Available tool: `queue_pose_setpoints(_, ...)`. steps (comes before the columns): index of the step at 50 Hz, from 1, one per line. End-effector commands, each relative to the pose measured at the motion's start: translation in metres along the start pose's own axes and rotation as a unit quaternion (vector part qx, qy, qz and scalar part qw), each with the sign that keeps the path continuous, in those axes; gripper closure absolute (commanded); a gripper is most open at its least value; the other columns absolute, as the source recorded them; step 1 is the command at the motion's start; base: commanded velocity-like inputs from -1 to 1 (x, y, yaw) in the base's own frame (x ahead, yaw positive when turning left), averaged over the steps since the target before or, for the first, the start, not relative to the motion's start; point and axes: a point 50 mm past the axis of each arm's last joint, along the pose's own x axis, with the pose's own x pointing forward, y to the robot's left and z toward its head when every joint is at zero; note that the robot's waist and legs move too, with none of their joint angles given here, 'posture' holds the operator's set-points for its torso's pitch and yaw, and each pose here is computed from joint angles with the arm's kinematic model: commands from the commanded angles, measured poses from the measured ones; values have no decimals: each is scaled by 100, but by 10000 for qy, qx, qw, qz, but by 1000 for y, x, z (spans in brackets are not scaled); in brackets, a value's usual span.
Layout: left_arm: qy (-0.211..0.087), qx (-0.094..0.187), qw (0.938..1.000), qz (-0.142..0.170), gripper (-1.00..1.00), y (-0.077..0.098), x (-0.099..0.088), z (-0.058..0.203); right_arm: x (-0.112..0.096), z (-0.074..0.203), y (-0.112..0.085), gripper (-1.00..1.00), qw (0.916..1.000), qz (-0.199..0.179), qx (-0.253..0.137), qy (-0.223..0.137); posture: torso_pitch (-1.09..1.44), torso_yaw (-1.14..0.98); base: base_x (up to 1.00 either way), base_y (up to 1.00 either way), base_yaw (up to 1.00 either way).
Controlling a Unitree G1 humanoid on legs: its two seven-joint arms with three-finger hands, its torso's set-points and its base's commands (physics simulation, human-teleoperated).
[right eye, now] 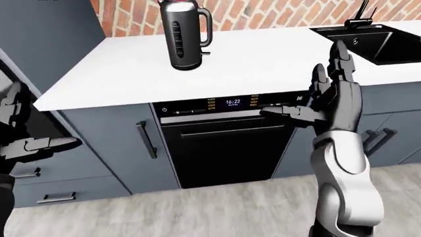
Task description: Press the button to open the lid of the electric kettle.
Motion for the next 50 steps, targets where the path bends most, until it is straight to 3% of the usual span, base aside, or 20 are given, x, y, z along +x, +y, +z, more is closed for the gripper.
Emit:
queue_pose_setpoints(1, -242, 52, 9997, 36, -100, 1, 0, 8, 0, 10, 3, -100, 9996, 80, 11, -270, 0, 0, 22, 10, 0)
queue_pose_setpoints(32, -249, 37, 9997, 25, -100, 1, 0, 10, 1, 12, 1, -100, 9995, 57, 18, -308, 0, 0, 23, 1, 0)
queue_pose_setpoints(46, -212, 306, 9992, -160, -100, -6, -1, 7, 2, 16, -1, -100, 9994, 32, 37, -339, 0, 0, 24, 0, 0)
queue_pose_setpoints(49, -151, 10, 9997, -205, -100, -6, -1, 7, 2, 15, -1, -100, 9994, 23, 35, -343, 0, 0, 23, 0, 0)
queue_pose_setpoints(50, -166, 47, 9996, -205, -100, -6, -2, 8, 2, 15, -1, -100, 9994, 22, 33, -342, 0, 0, 22, 0, 0)
